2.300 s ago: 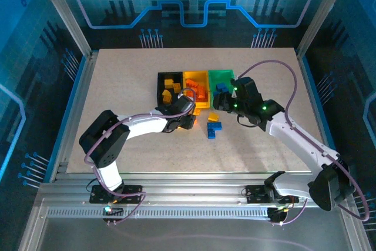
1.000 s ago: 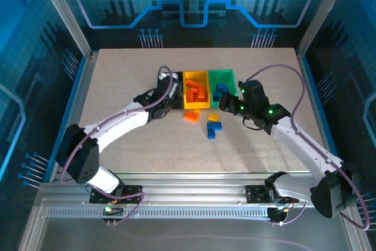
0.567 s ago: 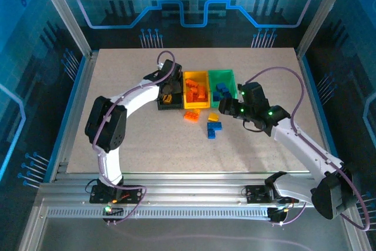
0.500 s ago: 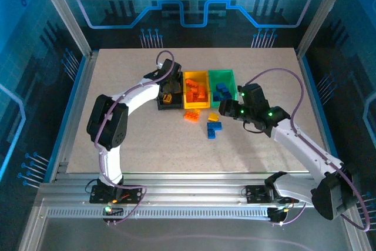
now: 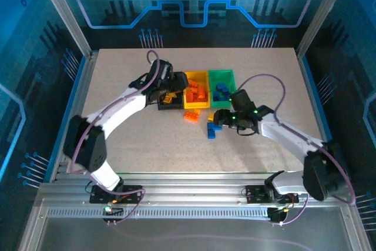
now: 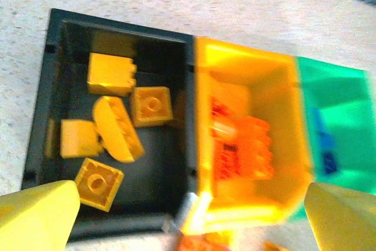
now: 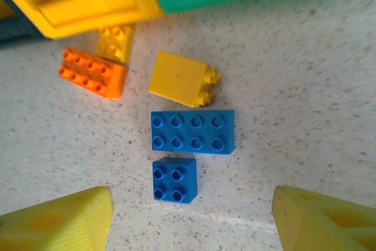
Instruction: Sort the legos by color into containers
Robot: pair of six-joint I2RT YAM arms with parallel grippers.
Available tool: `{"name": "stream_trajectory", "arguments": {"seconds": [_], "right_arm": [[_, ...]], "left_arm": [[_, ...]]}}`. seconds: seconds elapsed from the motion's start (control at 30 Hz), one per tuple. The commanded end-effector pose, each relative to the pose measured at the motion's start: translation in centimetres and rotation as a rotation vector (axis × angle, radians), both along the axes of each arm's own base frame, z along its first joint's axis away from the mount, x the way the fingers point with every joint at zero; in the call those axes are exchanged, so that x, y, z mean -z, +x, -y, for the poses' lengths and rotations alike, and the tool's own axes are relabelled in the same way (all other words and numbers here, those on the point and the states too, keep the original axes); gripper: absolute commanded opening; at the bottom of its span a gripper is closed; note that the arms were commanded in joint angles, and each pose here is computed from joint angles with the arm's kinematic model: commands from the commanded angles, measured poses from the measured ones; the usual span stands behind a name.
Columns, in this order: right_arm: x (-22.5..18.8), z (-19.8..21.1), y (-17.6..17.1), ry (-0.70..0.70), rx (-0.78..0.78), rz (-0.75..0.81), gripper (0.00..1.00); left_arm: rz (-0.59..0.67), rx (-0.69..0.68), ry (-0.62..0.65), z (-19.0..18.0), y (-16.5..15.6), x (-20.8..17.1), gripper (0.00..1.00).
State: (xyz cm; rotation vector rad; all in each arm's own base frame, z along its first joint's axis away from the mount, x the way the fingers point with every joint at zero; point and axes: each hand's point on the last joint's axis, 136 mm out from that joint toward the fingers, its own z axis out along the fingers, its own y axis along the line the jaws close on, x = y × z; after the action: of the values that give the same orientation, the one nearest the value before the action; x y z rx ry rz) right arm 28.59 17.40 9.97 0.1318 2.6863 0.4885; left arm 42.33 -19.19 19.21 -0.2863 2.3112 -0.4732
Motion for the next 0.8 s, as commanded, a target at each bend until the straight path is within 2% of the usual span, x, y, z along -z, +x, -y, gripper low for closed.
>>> {"name": "stream_trajectory", "arguments": {"seconds": [0.0, 0.17, 0.4, 0.6, 0.77], "right_arm": [[-0.5, -2.3, 2.3, 0.010, 0.007, 0.042, 0.73], [1.2, -3.6, 4.8, -0.027, 0.071, 0.039, 0.73], [4.7, -3.0, 7.2, -0.152, 0.135, -0.039, 0.71], [7.2, -2.7, 7.6, -0.224, 0.150, -0.105, 0.67], [7.9, -2.4, 7.3, -0.238, 0.147, -0.120, 0.56]], "left_arm": [[0.041, 0.060, -0.128, 2.0, -3.7, -1.6, 0.99], [0.030, 0.066, -0.166, 1.2, -9.7, 0.4, 0.99], [-0.083, -0.005, -0.212, -2.0, -15.8, 5.6, 0.99], [-0.121, -0.065, -0.206, -4.9, -19.1, 8.5, 0.99], [-0.121, -0.093, -0.196, -6.0, -19.9, 9.1, 0.99]]}}
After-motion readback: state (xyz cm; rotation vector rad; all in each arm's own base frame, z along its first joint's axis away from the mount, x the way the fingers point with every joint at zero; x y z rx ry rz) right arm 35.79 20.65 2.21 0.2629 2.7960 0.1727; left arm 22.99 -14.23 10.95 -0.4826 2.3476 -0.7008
